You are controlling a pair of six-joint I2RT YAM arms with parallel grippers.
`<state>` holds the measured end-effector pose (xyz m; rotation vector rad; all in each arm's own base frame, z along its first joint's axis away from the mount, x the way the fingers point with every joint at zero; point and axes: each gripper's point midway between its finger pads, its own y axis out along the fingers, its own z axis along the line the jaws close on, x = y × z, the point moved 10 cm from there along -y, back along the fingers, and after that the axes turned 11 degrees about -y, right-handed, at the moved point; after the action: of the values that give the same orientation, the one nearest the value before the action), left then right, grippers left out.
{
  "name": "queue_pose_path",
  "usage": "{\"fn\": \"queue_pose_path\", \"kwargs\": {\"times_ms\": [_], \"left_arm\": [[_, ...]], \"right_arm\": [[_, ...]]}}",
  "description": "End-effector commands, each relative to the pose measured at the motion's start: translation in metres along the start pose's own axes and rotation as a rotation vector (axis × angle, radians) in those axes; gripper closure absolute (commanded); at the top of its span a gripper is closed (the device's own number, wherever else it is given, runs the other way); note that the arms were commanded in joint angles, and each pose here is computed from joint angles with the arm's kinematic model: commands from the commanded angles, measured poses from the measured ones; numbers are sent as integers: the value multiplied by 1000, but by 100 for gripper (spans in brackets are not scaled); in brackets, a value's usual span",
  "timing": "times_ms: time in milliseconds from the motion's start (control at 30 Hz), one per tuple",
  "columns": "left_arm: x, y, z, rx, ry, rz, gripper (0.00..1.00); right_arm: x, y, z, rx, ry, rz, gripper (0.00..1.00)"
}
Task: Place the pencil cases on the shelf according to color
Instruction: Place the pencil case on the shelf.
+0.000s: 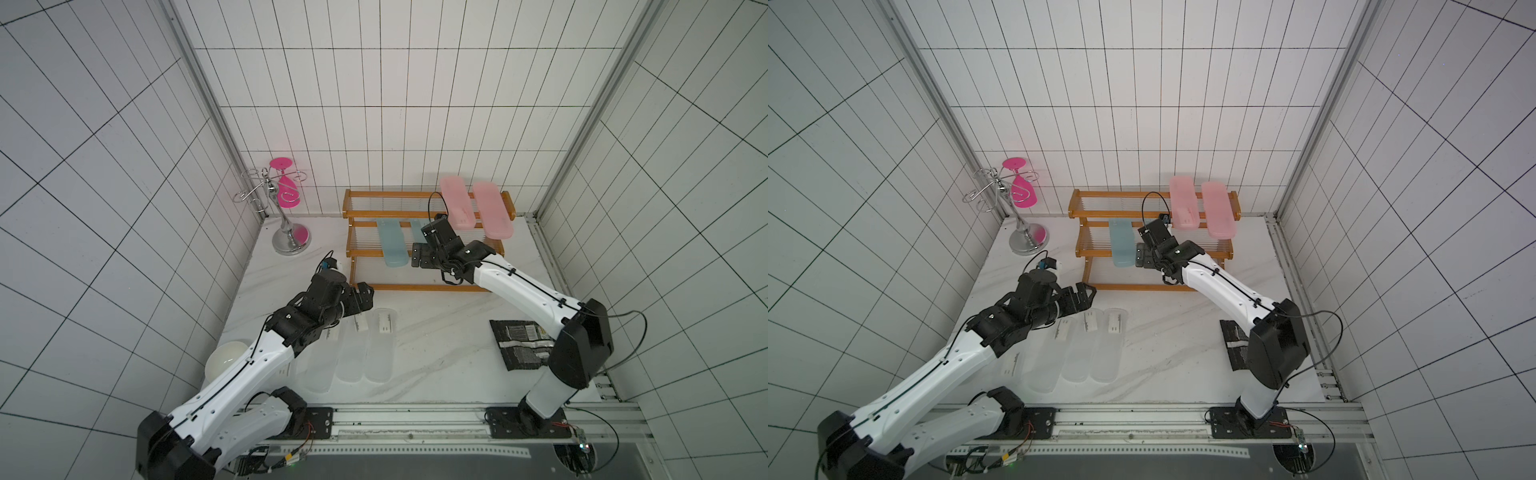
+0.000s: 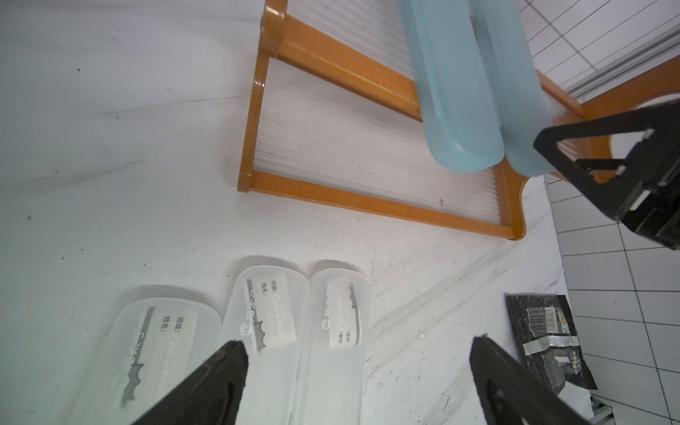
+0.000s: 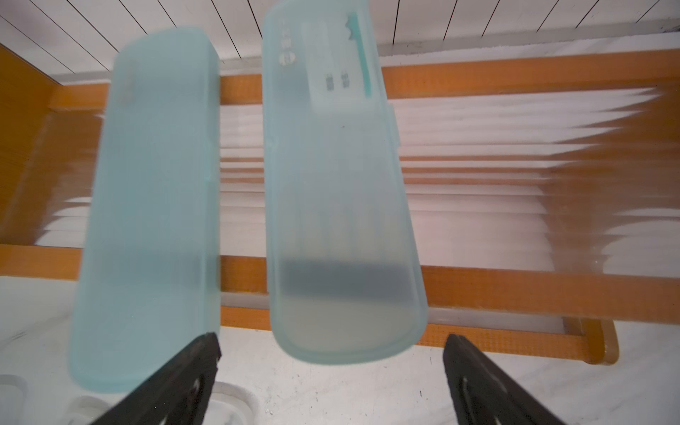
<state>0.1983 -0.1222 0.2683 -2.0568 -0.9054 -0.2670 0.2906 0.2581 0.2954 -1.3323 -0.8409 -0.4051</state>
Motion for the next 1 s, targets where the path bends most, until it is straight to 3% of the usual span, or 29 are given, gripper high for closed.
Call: {"fn": "queue_pose_path", "kwargs": {"times_ms": [0,233,433,633,833,967], "left_arm": [[7,-9,-2,-4,-24,-74,2],[3,-17,6,105,-25,-20,2],[-6,-28,18,99,-53,-11,2],[-29,-29,50,305,-13,84,2],[-62,-12,59,183,-136,158,2],[-81,1,52,150,-134,193,2]], "right_arm": [[-10,-32,2,35,33,-22,1],[-58,-66,9,77,-34,38,1],[-113,-84,0,69,-53,60,1],[-163,-93,-6,53,-75,117,0],[-202,-91,-8,57,-86,141,0],[-223,-82,-11,34,-84,183,0]]}}
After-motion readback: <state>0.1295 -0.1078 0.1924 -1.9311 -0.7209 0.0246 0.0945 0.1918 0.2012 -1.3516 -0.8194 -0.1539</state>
